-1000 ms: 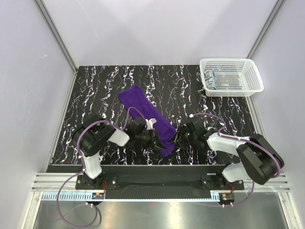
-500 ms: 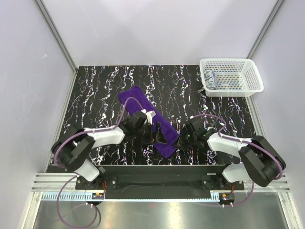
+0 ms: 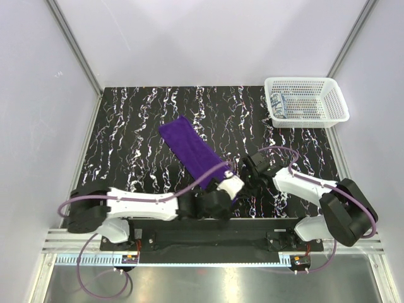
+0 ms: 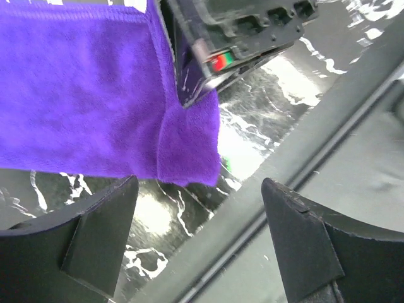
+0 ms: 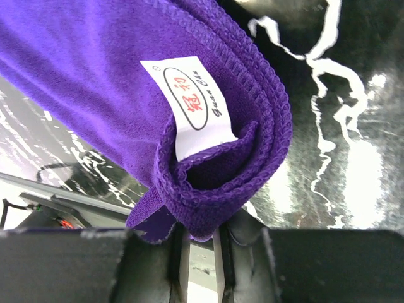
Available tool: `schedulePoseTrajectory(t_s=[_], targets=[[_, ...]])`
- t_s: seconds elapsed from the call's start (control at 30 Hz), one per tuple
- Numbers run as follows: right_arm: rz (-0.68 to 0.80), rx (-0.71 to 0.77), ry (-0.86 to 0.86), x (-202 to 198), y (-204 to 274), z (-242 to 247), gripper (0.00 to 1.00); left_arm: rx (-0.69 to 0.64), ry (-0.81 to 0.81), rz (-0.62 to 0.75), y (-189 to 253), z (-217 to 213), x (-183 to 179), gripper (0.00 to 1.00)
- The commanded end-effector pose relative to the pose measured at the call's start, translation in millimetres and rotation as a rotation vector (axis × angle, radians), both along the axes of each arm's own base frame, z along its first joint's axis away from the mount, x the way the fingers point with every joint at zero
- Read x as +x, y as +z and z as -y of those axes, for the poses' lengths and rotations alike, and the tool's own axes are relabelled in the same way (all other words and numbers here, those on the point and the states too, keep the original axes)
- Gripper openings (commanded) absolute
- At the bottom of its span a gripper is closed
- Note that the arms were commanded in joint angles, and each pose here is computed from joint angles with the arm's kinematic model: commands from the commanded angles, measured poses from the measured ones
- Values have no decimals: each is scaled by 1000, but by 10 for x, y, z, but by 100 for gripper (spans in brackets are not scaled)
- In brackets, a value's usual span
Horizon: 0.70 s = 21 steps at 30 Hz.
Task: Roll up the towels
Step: Roll the towel
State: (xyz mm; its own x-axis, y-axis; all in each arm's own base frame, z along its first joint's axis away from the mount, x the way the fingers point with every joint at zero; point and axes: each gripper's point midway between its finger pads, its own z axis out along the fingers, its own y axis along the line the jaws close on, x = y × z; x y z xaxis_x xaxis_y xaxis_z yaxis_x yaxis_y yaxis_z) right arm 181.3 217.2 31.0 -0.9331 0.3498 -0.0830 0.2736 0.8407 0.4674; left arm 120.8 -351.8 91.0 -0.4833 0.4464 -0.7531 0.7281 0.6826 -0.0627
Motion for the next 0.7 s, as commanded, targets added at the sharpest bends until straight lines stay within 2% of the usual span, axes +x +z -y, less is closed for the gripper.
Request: schedulePoseTrajectory(t_s=[0.0,0.17,0.3,0.4,0.43,0.5,0.53,0.67], targets=[[-21,-32,22,-52,4,22,20,138,25,202,2,64,183,85],[-26,-29,26,-76,15,28,20,250,-46,257,-154,271,60,82],[-29,-27,29,-99,37,36,20,329,-40,258,-367,272,78,75],[-31,-23,38,-113,52,32,20,377,-23,255,-481,249,98,62],[-32,-22,42,-120,53,32,20,383,-16,255,-485,253,109,51],[-34,-21,48,-134,62,34,20,405,-12,249,-542,240,129,40],[-36,-21,53,-150,73,47,20,405,-9,238,-556,243,149,30],[-35,-26,64,-202,99,83,20,381,3,203,-550,207,212,15]])
